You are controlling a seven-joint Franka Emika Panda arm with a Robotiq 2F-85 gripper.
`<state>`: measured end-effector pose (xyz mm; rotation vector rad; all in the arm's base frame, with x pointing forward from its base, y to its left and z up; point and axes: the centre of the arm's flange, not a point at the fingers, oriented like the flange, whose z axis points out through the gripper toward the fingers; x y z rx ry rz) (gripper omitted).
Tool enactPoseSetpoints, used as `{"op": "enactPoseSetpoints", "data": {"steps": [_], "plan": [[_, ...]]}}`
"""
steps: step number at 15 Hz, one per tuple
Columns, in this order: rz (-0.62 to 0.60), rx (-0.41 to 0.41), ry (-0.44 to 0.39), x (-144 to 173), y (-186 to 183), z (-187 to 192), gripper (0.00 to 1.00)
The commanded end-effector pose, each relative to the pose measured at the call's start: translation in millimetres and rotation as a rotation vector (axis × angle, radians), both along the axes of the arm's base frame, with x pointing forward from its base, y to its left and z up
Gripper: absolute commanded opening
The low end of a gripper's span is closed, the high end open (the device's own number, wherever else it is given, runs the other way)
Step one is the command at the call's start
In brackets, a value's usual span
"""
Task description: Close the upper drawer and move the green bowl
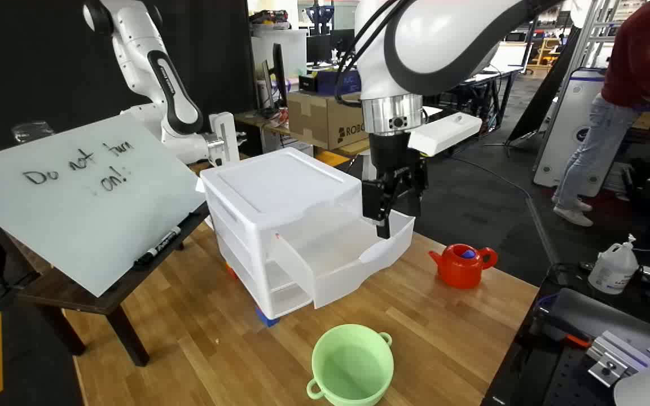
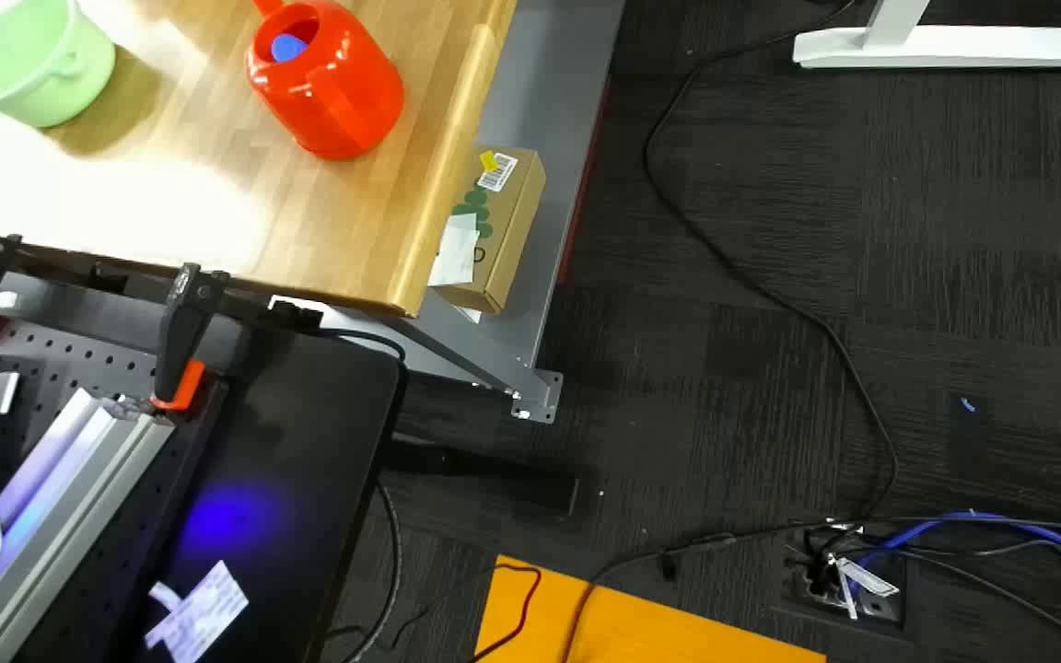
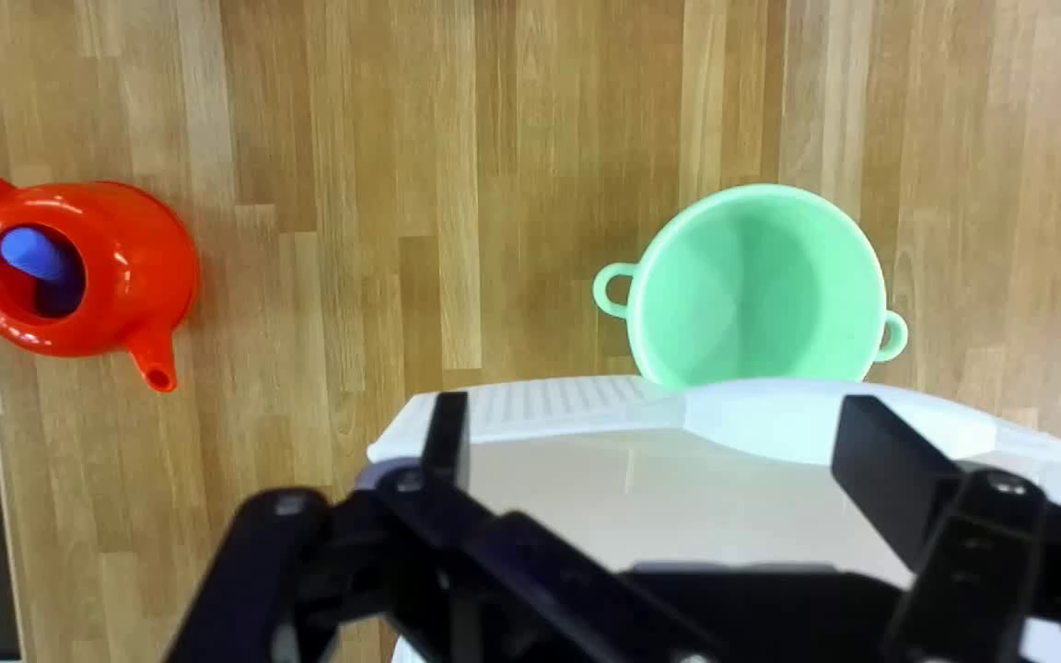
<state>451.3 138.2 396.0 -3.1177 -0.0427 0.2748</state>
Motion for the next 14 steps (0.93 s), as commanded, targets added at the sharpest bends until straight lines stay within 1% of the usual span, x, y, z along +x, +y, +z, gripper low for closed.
{"op": "enactPoseSetpoints", "data": {"steps": [1,9,14], "plan": [[0.0,0.0,0.0,0.0,0.0,0.0,1.0],[0.0,0.0,0.0,0.0,0.0,0.0,1.0],[-0.003,0.002,-0.014,-4.1,1.1,3.5,1.0]]}}
